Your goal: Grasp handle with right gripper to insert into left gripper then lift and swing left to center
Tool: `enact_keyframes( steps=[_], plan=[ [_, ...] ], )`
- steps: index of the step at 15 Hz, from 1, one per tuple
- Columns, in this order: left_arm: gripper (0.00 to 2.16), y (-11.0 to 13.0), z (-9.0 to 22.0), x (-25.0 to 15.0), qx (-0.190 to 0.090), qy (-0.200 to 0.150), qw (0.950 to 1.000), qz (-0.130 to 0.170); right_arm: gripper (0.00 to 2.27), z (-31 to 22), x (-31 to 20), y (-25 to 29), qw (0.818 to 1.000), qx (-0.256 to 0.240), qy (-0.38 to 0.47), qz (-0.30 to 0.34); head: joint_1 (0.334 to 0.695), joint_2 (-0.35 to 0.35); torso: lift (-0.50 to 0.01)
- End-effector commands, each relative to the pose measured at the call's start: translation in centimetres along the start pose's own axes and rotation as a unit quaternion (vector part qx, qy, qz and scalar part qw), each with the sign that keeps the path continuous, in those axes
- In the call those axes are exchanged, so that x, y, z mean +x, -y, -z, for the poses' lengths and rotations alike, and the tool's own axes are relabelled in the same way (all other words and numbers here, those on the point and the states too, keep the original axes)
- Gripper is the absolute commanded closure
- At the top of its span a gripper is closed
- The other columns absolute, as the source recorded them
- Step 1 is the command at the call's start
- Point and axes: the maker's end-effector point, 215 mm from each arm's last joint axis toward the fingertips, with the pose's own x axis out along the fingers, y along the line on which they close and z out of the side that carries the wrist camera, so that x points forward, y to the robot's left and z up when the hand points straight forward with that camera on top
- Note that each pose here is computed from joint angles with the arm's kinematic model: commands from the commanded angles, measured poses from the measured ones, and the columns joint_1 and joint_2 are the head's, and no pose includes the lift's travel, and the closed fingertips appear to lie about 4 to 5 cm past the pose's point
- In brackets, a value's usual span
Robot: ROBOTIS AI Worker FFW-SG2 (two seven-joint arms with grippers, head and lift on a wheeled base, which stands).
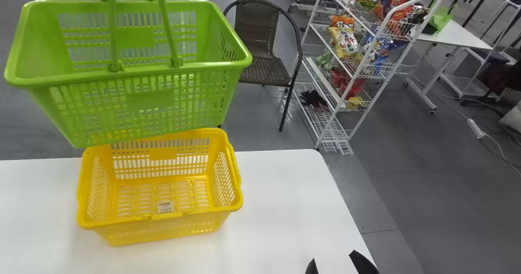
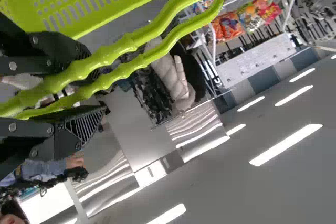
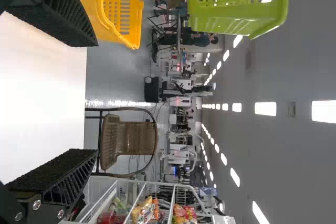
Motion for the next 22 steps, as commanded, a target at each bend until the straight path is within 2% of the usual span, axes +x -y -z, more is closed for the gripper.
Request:
enact_keyframes(
  steps=[1, 2, 3, 6, 9, 12, 14, 16, 18, 22],
  plan=[
    [2.13, 0.2, -1.4, -2.0, 0.009, 0.001, 0.9996, -0.026, 0.10, 0.0, -0.1, -0.3, 1.000, 0.002, 0.000, -0.002, 0.695, -0.266, 0.000],
    [2.13, -0.4, -1.7, -2.9, 0.011, 0.004, 0.9992, -0.038, 0.10, 0.1, -0.1, -0.5, 1.000, 0.003, 0.000, -0.004, 0.695, -0.254, 0.000],
    [2.13, -0.5, -2.0, -3.9, 0.011, 0.009, 0.9992, -0.038, 0.10, 0.1, -0.1, -0.6, 1.000, 0.003, -0.001, -0.005, 0.694, -0.244, 0.000],
    [2.13, -2.1, -3.2, -9.0, 0.010, 0.034, 0.9972, -0.066, 0.10, 0.3, -0.3, -0.7, 1.000, 0.004, -0.004, -0.006, 0.695, -0.208, 0.000],
    [2.13, -4.2, -3.2, -15.4, -0.003, 0.066, 0.9941, -0.085, 0.10, 0.4, -0.4, -0.6, 1.000, 0.003, -0.006, -0.006, 0.695, -0.140, 0.000],
    [2.13, -6.1, -2.2, -23.8, -0.018, 0.104, 0.9882, -0.111, 0.10, 0.7, -0.4, -0.6, 1.000, 0.002, -0.011, -0.008, 0.695, -0.053, 0.000],
    [2.13, -7.7, -0.3, -30.1, -0.025, 0.133, 0.9809, -0.139, 0.10, 0.6, -0.3, -0.7, 1.000, 0.002, -0.010, -0.009, 0.695, 0.009, 0.000],
    [2.13, -8.7, 2.2, -35.2, -0.032, 0.163, 0.9742, -0.153, 0.10, 0.6, -0.1, -0.6, 1.000, 0.002, -0.010, -0.009, 0.695, 0.076, 0.000],
    [2.13, -9.8, 5.4, -38.8, -0.031, 0.179, 0.9677, -0.174, 0.10, 0.7, 0.0, -0.3, 1.000, 0.001, -0.011, -0.006, 0.695, 0.155, 0.000],
    [2.13, -11.4, 14.0, -44.1, -0.045, 0.195, 0.9565, -0.213, 0.10, 0.8, 0.1, 0.6, 1.000, 0.001, -0.013, 0.002, 0.695, 0.232, 0.000]
  ],
)
